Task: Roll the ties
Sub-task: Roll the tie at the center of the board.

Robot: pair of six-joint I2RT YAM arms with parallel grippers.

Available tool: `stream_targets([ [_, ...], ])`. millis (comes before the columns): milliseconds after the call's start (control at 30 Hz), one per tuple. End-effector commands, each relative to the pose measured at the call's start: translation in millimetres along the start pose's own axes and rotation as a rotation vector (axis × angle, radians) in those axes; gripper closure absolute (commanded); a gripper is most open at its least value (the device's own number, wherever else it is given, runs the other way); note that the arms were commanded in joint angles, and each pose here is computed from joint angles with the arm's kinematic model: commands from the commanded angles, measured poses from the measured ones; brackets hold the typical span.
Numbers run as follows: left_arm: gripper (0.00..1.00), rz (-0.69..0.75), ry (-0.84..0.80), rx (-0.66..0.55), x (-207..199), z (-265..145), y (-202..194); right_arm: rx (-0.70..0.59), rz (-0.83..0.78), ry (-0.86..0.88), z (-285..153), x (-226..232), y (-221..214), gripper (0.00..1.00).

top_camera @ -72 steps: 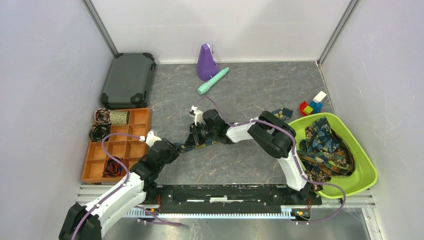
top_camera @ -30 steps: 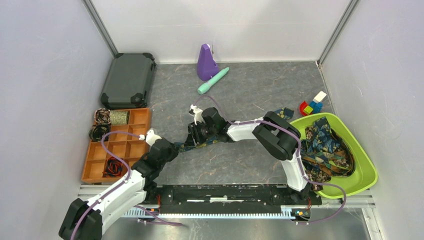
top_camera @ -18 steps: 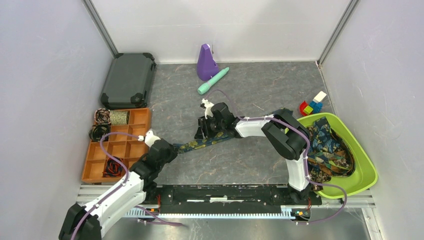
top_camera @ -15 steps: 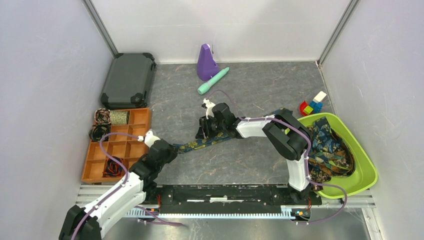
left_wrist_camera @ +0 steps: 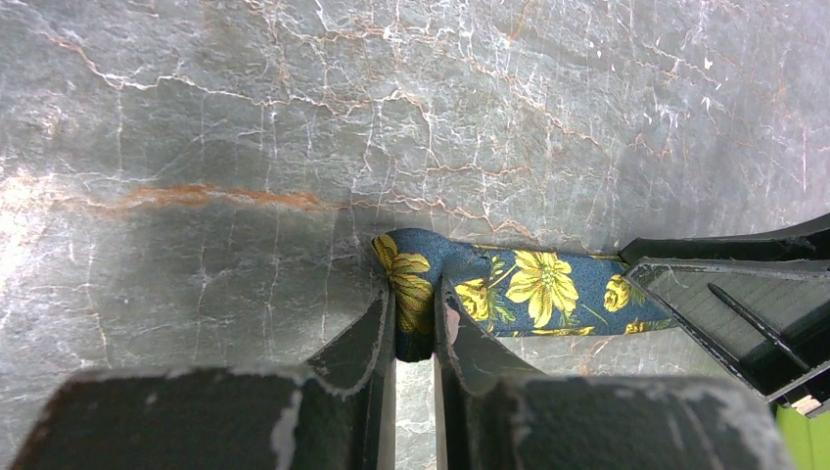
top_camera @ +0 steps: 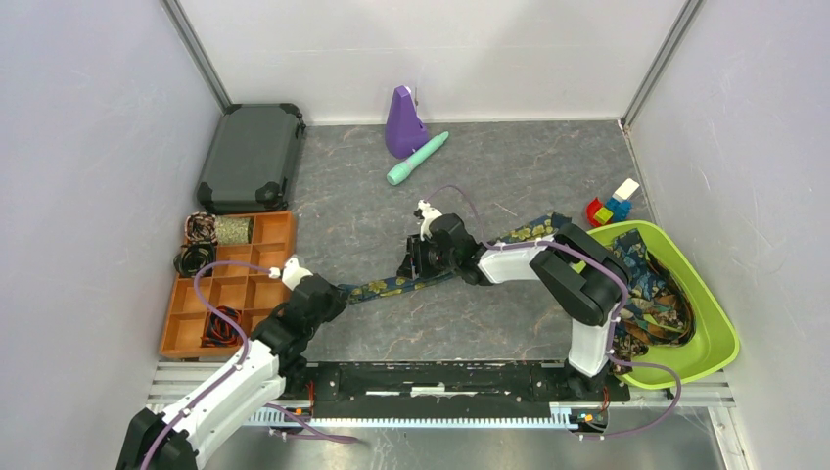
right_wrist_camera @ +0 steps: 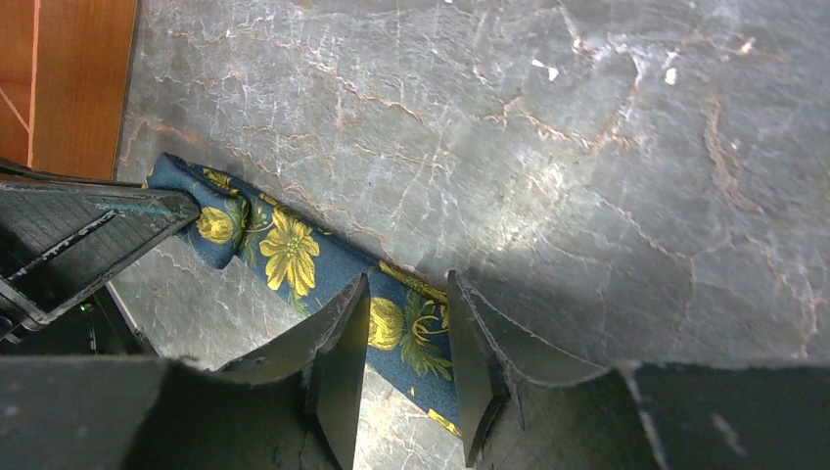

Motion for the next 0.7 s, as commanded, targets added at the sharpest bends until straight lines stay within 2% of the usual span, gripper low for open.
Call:
stream_targets([
  [0,0.98,0.015,0.012,0.025,0.7,-2.9,-1.5,0.031,0.054,-0.122,-7.2,-25.0,-20.3,0.58],
  [167,0.98,0.027,0.013,0.034,0.3,-3.4,-1.8,-0.002,-0.005,-0.102,-4.5,-10.3,-1.4,0.56],
  [300,0.98,0.026,0.017,0.025,-0.2,-5.7,1.4,-0.025,-0.098,-0.033,-3.7,25.3,19.4,0.52],
  [400,0.98,0.03,0.026,0.02,0.5,-7.9,3.8,-0.017,-0.142,0.018,-0.5,51.1,18.9,0.51],
  [667,0.98,0.036,0.057,0.011,3.7,-13.0,8.9,0.066,-0.171,0.165,23.6,103.9,-15.2,0.65],
])
Point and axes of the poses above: each gripper's point midway between its finger pads, its own z axis out along the fingers, its own x axis along the line the jaws close on, y = z × x, the point moved 2 cm from there along -z, back along the fingers, and after that the axes turned 8 degrees about z, right-handed, at the moved point
